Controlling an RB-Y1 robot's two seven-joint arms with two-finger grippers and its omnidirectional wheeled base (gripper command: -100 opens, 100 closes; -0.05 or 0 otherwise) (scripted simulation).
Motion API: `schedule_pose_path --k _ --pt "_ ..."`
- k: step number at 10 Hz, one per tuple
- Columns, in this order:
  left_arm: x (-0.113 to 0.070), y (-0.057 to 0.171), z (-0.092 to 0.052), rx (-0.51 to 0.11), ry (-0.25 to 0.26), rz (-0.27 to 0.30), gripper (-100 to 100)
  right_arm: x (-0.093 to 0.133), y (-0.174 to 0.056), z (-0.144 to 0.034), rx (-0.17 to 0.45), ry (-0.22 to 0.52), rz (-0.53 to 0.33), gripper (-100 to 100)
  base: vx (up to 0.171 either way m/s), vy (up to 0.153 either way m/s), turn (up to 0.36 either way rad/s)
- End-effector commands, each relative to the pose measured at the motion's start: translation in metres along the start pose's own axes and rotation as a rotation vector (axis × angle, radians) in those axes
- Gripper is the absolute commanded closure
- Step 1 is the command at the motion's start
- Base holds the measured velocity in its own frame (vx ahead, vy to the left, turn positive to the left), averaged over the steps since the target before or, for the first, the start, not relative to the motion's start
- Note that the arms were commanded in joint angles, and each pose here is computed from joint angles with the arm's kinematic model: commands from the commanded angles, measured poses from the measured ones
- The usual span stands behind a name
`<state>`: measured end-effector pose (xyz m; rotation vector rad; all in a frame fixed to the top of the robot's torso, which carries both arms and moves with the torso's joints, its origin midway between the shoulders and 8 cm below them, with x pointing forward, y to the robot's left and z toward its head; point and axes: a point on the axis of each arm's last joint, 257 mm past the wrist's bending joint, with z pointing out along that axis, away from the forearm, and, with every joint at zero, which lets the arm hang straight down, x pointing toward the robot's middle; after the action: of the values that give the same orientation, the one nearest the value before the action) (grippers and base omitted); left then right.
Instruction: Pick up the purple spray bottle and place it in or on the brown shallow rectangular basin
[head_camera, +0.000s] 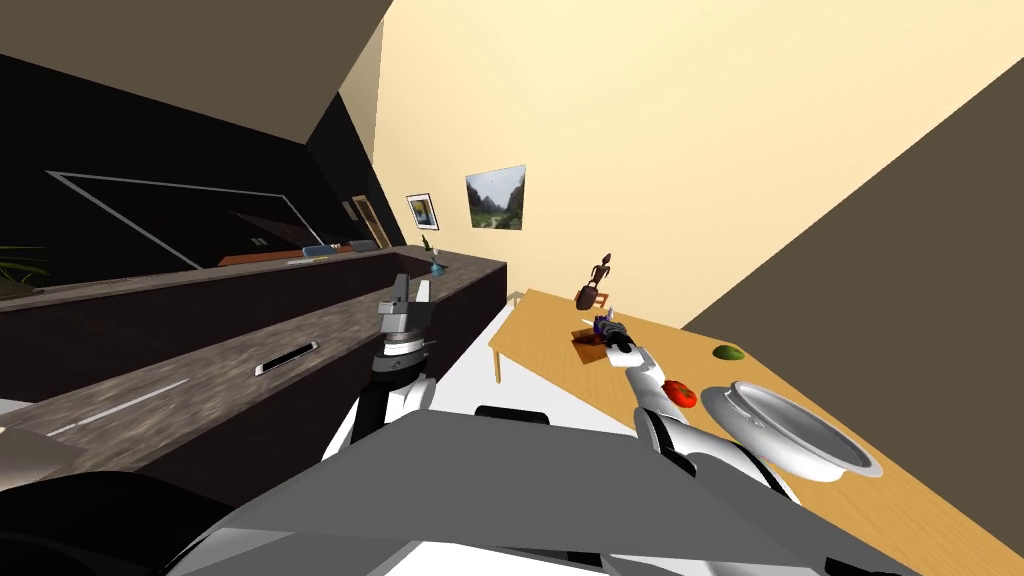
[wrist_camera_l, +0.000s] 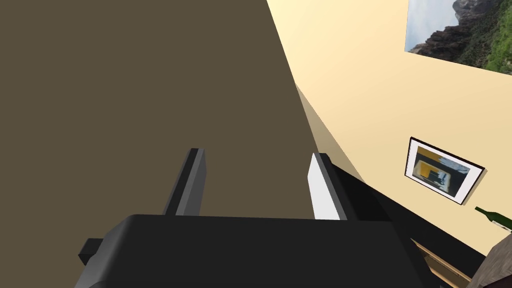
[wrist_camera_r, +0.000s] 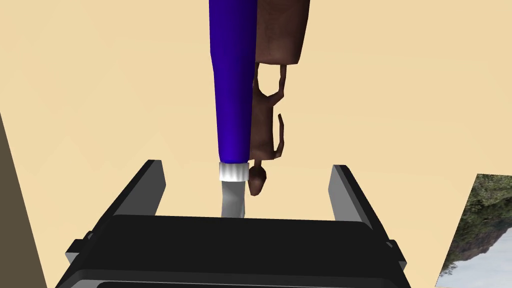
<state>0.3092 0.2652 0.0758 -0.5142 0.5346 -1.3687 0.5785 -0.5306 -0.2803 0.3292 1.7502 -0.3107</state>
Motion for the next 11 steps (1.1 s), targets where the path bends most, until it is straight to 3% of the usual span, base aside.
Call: schedule_pose_path --k 1,6,7,8,11 --pt "0.0 0.0 0.0 0.0 0.0 0.0 0 -0.011 0.002 0.006 0.01 0.0 0.002 -100 -0.085 -0.023 0.053" --pt "0.0 0.0 0.0 0.0 0.0 0.0 0 -0.057 0.002 0.024 0.042 -0.008 0.006 -100 -0.09 -0.014 0.06" --pt "0.0 0.0 0.0 0.0 0.0 0.0 0 -0.051 0.001 0.022 0.039 -0.007 0.005 -100 -0.031 -0.005 0.009" --pt "0.0 0.0 0.0 0.0 0.0 0.0 0 -0.051 0.0 0.023 0.04 -0.007 0.006 0 -0.006 -0.001 -0.002" --pt "0.0 0.0 0.0 0.0 0.0 0.0 0 -0.051 0.0 0.022 0.04 -0.007 0.006 0 0.0 0.0 0.0"
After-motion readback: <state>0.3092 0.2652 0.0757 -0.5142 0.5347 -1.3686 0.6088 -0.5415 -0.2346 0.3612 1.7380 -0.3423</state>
